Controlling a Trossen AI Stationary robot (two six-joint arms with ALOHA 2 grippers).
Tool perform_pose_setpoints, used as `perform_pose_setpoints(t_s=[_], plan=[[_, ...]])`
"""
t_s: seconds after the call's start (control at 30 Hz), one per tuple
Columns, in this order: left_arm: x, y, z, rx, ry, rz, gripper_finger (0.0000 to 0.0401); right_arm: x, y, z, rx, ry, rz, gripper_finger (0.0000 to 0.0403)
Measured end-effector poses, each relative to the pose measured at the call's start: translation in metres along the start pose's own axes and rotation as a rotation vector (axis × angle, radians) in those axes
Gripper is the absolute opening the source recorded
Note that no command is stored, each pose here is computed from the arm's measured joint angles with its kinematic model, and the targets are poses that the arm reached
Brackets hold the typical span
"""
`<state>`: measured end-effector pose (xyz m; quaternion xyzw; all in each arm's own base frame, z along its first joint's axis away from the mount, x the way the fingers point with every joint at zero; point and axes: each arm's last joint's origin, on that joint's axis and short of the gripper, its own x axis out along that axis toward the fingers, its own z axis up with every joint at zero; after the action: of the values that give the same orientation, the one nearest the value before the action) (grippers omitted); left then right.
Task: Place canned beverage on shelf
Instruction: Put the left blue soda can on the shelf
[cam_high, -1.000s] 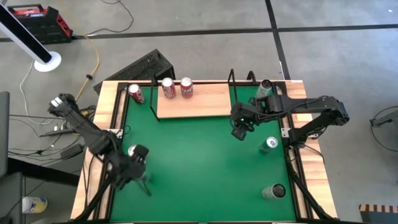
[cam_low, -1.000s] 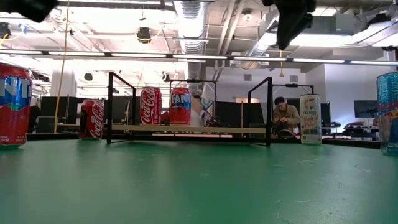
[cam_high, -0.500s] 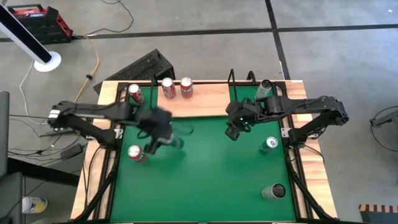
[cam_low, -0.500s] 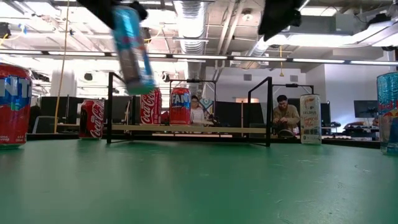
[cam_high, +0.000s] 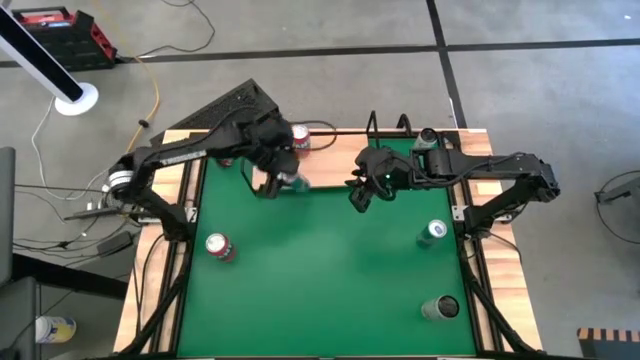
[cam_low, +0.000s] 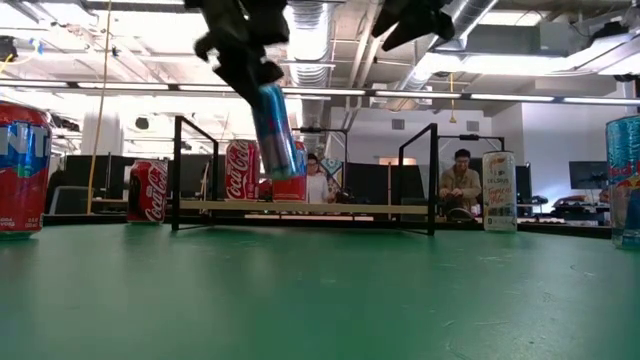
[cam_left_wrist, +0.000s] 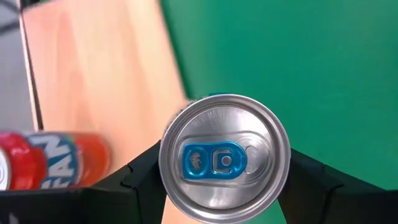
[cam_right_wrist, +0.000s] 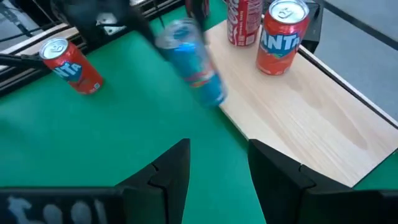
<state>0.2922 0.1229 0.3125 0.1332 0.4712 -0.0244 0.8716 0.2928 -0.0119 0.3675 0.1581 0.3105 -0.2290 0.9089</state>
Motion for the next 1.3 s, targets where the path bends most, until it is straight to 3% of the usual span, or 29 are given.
perform_pose_setpoints(t_s=[0.2, 0.4, 0.6, 0.87, 1.1, 1.3], plan=[[0.018, 0.032, -0.002, -0.056, 0.080, -0.008, 0.0218, -0.001, 0.003, -0.002, -0.002, 0.004, 0.008, 0.0186], [0.020, 0.048, 0.001, -0.057, 0.139, -0.042, 0.0218, -0.002, 0.004, -0.003, -0.008, 0.014, 0.008, 0.0186], [0.028, 0.051, -0.002, -0.062, 0.181, -0.049, 0.0219, -0.001, 0.004, -0.003, -0.008, 0.016, 0.006, 0.0186], [0.027, 0.052, 0.000, -0.047, 0.170, -0.034, 0.0307, -0.001, 0.004, -0.003, -0.008, 0.016, 0.006, 0.0186], [0.023, 0.054, 0.003, -0.037, 0.161, -0.021, 0.0313, -0.001, 0.004, -0.003, -0.008, 0.016, 0.006, 0.0186], [-0.002, 0.057, 0.013, -0.052, 0.159, -0.015, 0.0314, -0.001, 0.001, -0.002, -0.001, 0.012, 0.000, 0.0186]])
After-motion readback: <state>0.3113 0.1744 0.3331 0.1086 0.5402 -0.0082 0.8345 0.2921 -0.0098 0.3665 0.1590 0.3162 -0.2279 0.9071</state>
